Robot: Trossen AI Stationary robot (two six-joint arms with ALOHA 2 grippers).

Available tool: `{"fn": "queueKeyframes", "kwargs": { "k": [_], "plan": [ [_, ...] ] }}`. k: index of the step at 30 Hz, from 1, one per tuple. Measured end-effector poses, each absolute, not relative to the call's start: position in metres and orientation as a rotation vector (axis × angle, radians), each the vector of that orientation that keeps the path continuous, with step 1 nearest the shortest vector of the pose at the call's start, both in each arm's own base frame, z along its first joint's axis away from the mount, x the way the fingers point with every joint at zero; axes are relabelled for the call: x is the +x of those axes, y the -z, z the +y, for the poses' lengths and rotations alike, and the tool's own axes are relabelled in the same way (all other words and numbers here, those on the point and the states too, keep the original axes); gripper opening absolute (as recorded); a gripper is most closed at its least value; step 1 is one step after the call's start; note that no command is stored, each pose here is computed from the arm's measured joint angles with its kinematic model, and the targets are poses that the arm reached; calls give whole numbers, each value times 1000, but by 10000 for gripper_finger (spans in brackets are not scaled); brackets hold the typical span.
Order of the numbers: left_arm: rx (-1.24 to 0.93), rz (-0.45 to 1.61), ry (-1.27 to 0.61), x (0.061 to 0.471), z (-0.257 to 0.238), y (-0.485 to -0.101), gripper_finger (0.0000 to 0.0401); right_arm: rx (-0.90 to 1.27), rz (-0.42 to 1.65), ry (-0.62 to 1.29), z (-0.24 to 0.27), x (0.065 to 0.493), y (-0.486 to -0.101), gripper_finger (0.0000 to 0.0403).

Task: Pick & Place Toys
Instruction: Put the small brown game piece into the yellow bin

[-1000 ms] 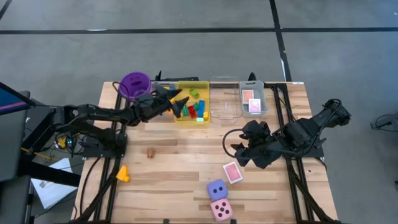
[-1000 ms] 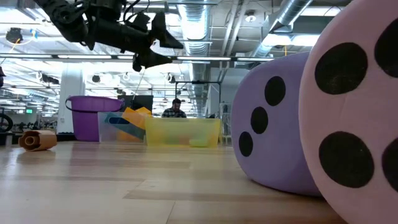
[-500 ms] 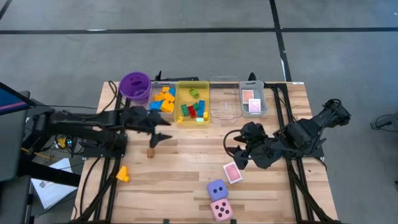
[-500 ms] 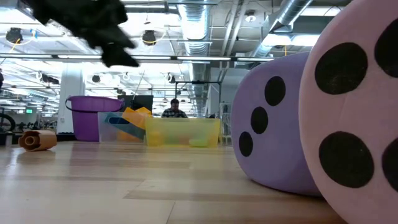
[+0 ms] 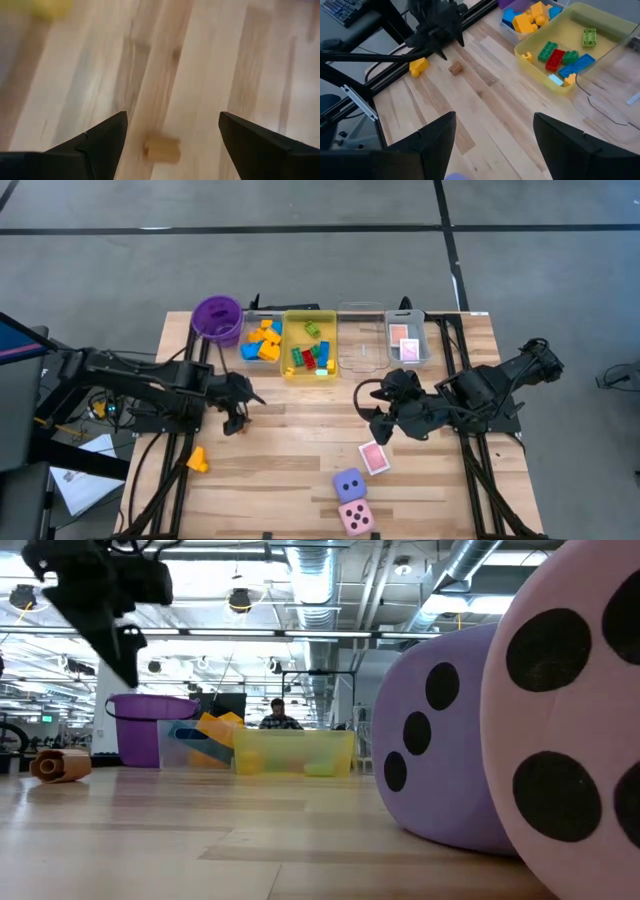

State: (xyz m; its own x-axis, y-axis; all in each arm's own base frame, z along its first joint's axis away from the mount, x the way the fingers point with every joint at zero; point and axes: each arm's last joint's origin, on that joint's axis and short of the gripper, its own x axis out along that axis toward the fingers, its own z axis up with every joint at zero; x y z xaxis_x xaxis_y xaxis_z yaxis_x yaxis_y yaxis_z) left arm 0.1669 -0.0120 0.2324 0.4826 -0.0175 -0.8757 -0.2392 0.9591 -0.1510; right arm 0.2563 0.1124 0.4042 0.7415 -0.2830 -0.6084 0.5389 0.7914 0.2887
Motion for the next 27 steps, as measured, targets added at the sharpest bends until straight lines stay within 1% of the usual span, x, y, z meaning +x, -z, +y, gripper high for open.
{"fn": "queueKeyframes", "kwargs": {
  "k": [5, 15, 22, 27],
  "plan": [
    [-286, 1182, -114, 173, -14, -219, 323, 475, 577, 469, 112, 256, -404, 260],
    [-251, 1305, -104, 186, -15, -199, 355, 468, 586, 471, 112, 256, -403, 260],
    [-243, 1376, -111, 190, -16, -189, 360, 460, 594, 473, 112, 255, -403, 260],
    [-203, 1397, -43, 191, -20, -186, 360, 452, 598, 473, 112, 255, -403, 260]
  ]
}}
